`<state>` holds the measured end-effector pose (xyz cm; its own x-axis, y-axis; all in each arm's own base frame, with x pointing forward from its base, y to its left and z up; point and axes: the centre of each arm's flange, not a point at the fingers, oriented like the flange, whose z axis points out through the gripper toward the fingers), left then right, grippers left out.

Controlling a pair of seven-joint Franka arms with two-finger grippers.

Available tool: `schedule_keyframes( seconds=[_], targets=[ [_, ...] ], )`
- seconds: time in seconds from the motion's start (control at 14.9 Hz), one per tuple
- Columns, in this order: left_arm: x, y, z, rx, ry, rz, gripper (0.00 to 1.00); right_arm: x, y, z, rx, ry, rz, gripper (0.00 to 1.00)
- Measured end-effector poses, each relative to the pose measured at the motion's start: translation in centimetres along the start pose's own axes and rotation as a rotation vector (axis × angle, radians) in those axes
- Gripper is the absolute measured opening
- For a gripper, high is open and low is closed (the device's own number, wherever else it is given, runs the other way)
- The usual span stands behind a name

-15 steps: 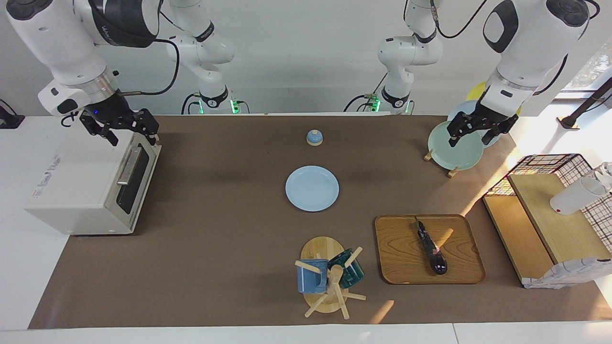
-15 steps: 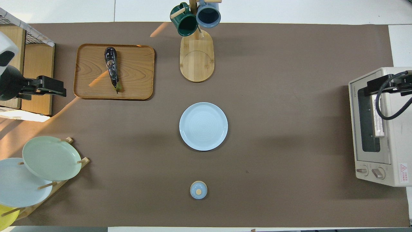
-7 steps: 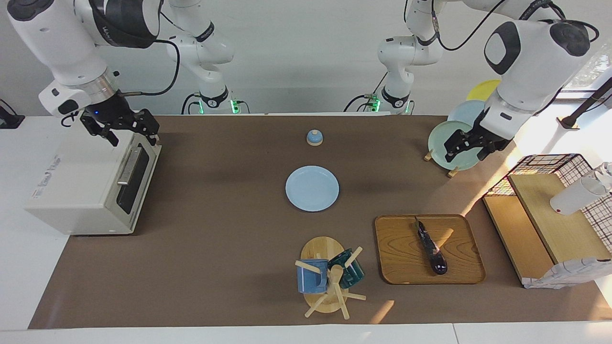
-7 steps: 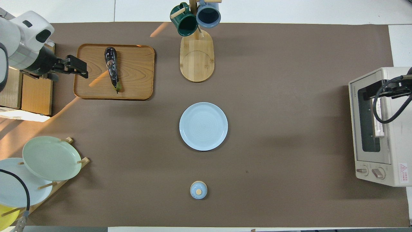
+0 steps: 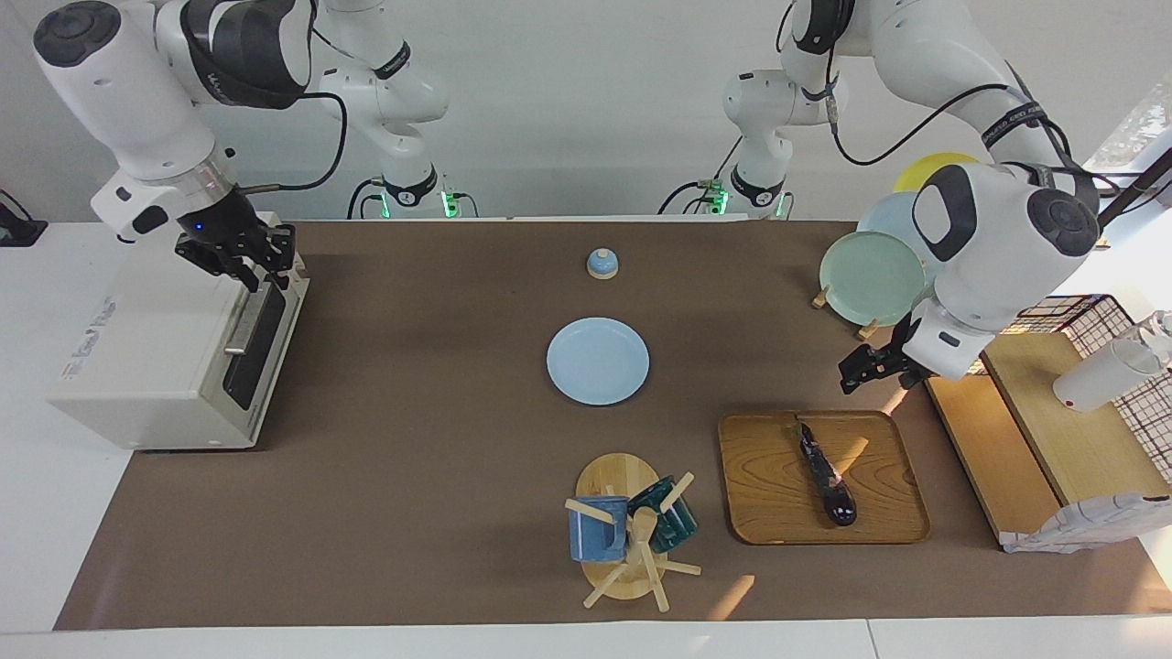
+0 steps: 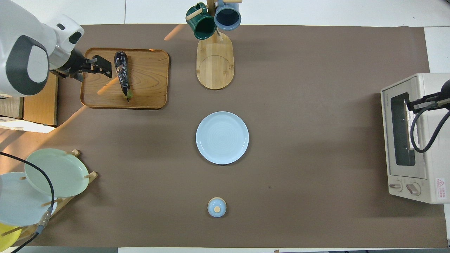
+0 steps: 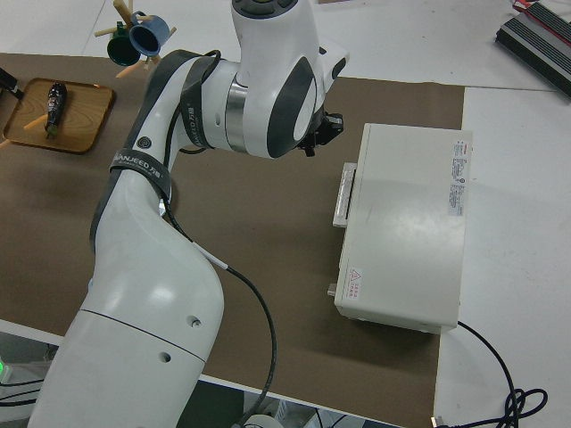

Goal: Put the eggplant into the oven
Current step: 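Reach the left gripper to the purple eggplant while the right gripper reaches the oven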

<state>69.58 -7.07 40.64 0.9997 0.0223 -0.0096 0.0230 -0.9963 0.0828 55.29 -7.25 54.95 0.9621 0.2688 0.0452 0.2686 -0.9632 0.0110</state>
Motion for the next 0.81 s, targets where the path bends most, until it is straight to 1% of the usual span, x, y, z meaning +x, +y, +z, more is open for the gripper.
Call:
schedule_keyframes(
  seconds=[0.13, 0.2, 0.27, 0.4, 0.47, 0.6, 0.81],
  targets=[
    [1.2, 0.3, 3.6, -0.004, 0.02, 0.003, 1.0, -0.4, 0.3, 0.2, 0.002, -0.004, 0.012, 0.01],
    [1.6, 0.4, 5.0, -0.006, 0.032, 0.003, 1.0, -0.6, 0.4, 0.5, -0.001, -0.011, 0.052, 0.01],
    [2.0, 0.3, 5.9, -0.007, 0.049, 0.002, 1.0, -0.9, 0.6, 1.1, -0.019, -0.031, 0.116, 0.01],
    [2.3, 0.3, 7.0, -0.008, 0.066, 0.0, 1.0, -1.2, 0.9, 3.2, -0.068, -0.076, 0.247, 0.01],
    [2.3, 0.3, 7.2, -0.009, 0.072, 0.001, 1.0, -1.2, 1.1, 4.5, -0.085, -0.095, 0.283, 0.01],
    [2.1, 0.6, 7.7, -0.009, 0.073, 0.004, 1.0, -1.0, 1.5, 6.5, -0.121, -0.129, 0.317, 0.01],
    [1.6, 1.3, 9.3, -0.008, 0.082, 0.015, 0.99, -0.7, 1.9, 8.1, -0.159, -0.151, 0.346, 0.01]
  ],
)
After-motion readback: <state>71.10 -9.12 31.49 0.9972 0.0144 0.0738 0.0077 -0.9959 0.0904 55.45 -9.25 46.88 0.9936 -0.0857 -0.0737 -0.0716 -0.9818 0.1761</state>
